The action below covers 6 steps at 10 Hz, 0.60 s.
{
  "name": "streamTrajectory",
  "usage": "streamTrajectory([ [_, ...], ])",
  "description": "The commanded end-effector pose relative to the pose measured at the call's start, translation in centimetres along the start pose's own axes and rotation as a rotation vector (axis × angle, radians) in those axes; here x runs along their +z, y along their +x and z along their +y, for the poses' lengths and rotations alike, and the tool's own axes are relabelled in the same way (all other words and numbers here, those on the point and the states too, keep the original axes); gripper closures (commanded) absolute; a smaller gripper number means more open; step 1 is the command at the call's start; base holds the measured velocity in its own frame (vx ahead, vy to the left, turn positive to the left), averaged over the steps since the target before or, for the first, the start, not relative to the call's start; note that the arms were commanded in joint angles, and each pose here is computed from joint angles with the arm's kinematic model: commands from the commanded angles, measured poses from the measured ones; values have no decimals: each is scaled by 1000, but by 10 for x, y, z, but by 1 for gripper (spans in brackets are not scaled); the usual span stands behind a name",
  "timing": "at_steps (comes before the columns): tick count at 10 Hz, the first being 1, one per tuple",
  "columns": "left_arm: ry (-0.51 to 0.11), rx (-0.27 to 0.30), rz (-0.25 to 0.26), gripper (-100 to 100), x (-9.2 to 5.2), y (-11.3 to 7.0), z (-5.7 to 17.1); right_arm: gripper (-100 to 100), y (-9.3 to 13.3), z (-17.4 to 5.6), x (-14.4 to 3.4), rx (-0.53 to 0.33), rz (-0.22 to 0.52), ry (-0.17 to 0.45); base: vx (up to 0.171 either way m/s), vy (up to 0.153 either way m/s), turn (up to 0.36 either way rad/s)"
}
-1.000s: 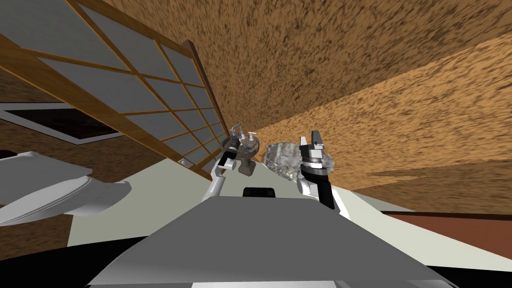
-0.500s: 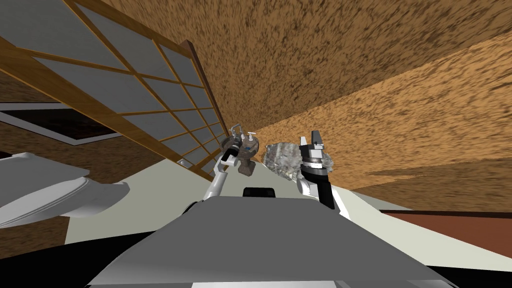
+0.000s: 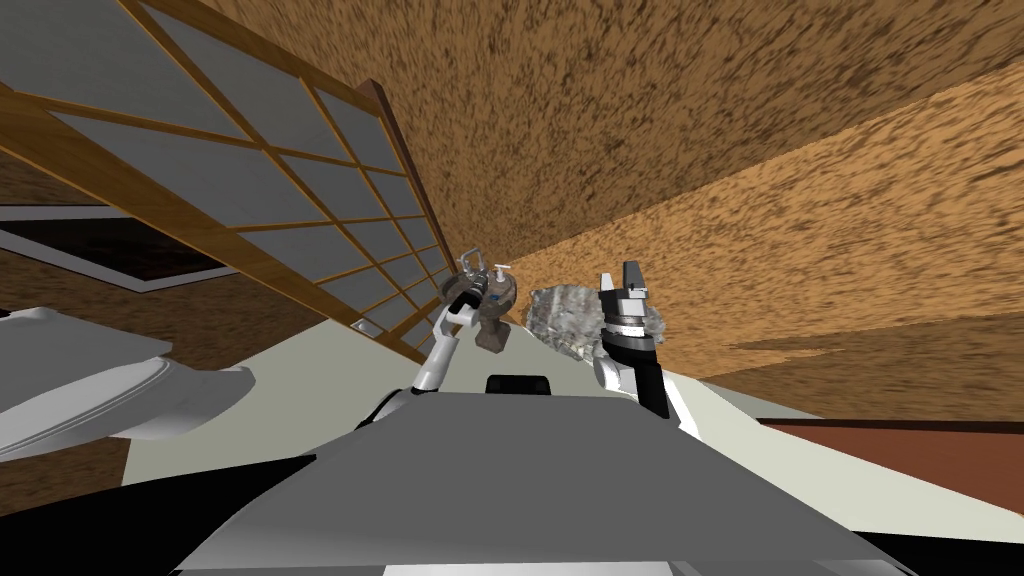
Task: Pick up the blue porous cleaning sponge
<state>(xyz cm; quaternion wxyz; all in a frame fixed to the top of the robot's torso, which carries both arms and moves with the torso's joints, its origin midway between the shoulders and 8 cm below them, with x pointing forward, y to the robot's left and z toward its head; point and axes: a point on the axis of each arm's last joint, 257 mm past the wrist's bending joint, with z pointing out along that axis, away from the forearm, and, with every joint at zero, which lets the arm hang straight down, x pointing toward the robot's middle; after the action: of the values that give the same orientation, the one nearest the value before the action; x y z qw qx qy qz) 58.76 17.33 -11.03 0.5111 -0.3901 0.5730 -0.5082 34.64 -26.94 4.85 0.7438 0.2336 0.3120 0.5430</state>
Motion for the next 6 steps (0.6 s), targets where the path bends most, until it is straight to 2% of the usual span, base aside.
streamTrajectory([
  [1,-57,3,11,-100,6,3,15,0,0,0,0,0,0,0,15,-11,-9],
  [2,-84,7,25,-100,15,7,18,0,0,0,0,0,0,0,21,-13,-15],
  [4,-141,8,30,-100,15,8,34,0,0,0,0,0,0,0,16,-6,-5],
  [5,-182,13,45,-100,24,11,42,0,0,0,0,0,0,0,19,-10,-15],
  [6,-209,13,47,-100,22,12,49,0,0,0,0,0,0,0,23,-7,-8],
])
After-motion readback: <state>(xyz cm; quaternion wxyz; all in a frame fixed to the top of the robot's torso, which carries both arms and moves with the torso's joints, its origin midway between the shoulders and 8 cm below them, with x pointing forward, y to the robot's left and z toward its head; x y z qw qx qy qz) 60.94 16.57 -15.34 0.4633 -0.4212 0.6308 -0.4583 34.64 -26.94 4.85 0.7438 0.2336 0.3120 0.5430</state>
